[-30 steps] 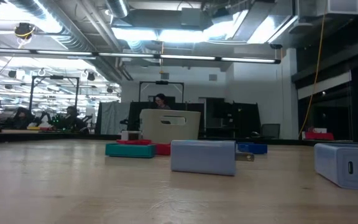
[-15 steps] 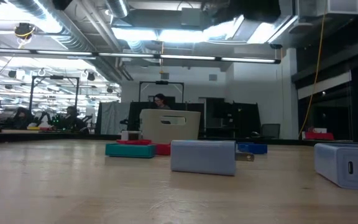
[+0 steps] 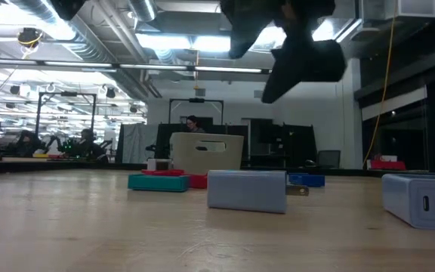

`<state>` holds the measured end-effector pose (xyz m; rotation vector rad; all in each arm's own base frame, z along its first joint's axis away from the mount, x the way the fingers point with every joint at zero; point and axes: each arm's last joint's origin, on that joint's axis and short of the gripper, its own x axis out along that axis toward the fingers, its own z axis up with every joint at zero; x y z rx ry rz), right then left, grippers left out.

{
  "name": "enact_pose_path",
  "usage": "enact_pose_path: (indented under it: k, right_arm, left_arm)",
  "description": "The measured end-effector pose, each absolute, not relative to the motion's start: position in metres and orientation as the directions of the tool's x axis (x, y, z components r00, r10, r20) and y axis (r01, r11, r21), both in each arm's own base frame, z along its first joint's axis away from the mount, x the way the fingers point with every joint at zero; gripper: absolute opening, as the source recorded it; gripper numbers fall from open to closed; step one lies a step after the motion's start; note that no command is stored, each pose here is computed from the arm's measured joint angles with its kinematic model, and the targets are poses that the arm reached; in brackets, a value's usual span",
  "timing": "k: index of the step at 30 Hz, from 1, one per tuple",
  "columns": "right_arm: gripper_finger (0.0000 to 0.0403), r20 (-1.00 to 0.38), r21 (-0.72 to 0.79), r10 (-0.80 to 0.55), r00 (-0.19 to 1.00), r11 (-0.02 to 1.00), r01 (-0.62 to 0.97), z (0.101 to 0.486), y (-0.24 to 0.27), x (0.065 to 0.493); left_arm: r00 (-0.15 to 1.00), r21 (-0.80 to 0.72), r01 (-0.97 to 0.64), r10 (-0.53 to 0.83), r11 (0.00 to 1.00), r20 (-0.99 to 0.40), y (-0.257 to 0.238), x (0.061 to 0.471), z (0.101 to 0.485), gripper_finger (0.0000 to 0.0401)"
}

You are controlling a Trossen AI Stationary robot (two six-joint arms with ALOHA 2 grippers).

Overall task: Pick & Place Office items
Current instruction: Put the left blue charger adapter into the blue bin

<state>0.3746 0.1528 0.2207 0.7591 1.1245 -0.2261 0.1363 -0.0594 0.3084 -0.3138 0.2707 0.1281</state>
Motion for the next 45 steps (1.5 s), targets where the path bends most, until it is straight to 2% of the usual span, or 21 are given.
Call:
enact_pose_path:
  k: [6,9,13,18,37,45]
  right_arm:
    - [0.0272,-0.869,0.383,0.145,0.473,0.803,0.456,0.224,0.15,0.4]
    - [0.0272,-0.917,0.291,0.102,0.387,0.832,0.471,0.205,0.148,0.411]
    - [0.0272,-0.953,0.25,0.141,0.269,0.866,0.434,0.18,0.154,0.424]
    - [0.0272,-0.952,0.261,0.168,0.256,0.884,0.388,0.172,0.167,0.433]
    - [0.0272,-0.971,0.215,0.154,0.181,0.894,0.393,0.162,0.165,0.423]
    - [0.0272,-0.99,0.115,0.07,0.122,0.9,0.42,0.16,0.158,0.418]
  left_arm:
    - [0.954,-0.298,-0.159,0.069,0.941,-0.293,-0.06,0.136,0.307,0.0239]
    - [0.953,-0.297,-0.161,0.069,0.941,-0.296,-0.06,0.137,0.307,0.0239]
    - [0.953,-0.319,-0.169,0.071,0.933,-0.296,-0.06,0.137,0.307,0.0239]
    - [0.952,-0.332,-0.174,0.072,0.927,-0.297,-0.06,0.137,0.307,0.0239]
    - [0.941,-0.318,-0.184,0.073,0.93,-0.33,-0.06,0.136,0.303,0.0239]
    - [0.932,-0.299,-0.192,0.078,0.935,-0.354,-0.059,0.135,0.301,0.0239]
